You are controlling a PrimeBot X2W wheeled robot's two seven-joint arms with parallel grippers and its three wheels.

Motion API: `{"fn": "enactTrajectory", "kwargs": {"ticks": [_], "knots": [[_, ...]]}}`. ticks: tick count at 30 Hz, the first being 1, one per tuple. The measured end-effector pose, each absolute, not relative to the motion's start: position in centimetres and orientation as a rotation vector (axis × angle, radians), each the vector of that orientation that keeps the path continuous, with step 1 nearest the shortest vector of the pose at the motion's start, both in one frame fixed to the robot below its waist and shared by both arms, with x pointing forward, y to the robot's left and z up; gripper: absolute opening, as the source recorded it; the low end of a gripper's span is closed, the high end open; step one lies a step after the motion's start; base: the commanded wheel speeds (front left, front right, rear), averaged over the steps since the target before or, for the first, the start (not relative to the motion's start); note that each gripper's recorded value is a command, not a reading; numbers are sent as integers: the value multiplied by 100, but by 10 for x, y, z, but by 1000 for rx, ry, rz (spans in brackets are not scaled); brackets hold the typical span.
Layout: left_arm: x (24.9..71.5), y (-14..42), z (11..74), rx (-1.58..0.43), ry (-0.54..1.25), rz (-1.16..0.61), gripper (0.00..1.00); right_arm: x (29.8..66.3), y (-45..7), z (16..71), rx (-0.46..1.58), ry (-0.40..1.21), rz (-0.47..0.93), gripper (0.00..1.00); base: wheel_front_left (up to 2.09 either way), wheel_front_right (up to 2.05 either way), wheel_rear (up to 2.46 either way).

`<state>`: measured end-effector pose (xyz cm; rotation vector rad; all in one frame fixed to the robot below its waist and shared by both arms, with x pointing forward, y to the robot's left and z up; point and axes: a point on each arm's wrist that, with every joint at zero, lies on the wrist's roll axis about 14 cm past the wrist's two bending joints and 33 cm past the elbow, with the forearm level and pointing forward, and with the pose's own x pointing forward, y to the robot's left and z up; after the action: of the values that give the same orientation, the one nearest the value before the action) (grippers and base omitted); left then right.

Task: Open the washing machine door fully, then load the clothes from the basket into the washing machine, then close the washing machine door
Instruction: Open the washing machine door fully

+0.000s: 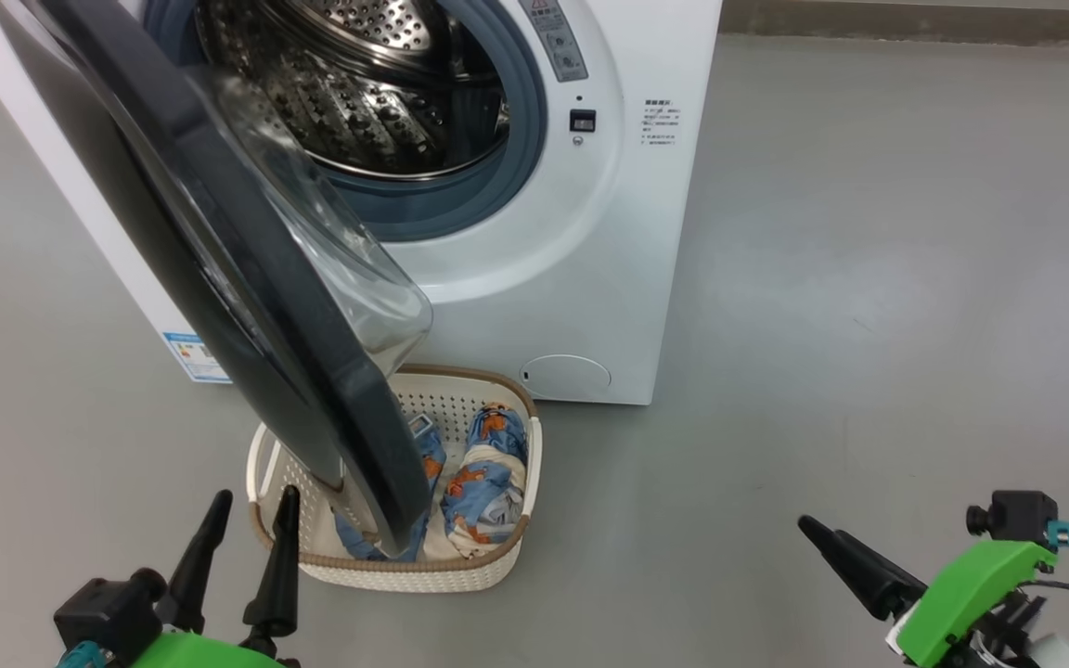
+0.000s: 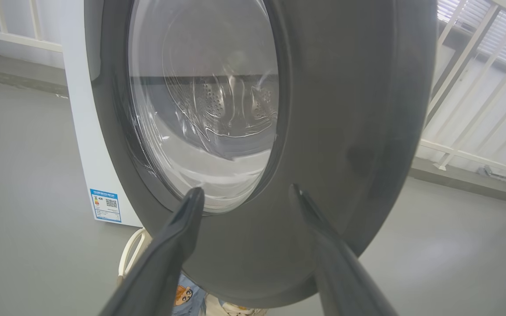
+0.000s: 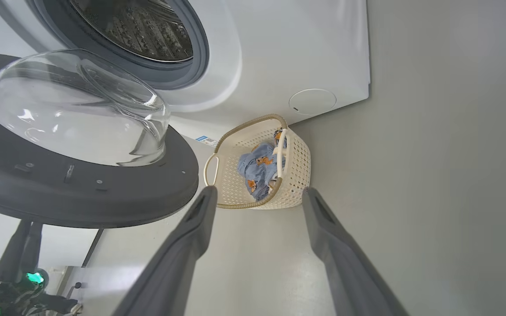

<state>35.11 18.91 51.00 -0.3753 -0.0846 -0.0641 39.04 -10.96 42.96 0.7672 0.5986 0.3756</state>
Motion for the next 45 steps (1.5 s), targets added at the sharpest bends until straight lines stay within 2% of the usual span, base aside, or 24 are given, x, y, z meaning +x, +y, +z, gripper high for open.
{"fn": "enactTrajectory", "kwargs": {"ticks": [5,17,26,33,36,45], "knots": [[353,189,511,-370,-88,-68,100,382,-137,411,660,591,305,100,0,0,0],[352,192,505,-373,-72,-52,100,384,-180,399,569,496,172,100,0,0,0],[353,193,504,-373,-69,-49,100,401,-199,415,437,379,160,100,0,0,0],[354,195,502,-373,-64,-42,100,429,-221,464,306,169,134,100,0,0,0],[354,196,502,-373,-65,-39,100,425,-222,471,285,115,114,100,0,0,0],[353,199,502,-372,-66,-31,100,405,-220,466,221,88,85,100,0,0,0]]}}
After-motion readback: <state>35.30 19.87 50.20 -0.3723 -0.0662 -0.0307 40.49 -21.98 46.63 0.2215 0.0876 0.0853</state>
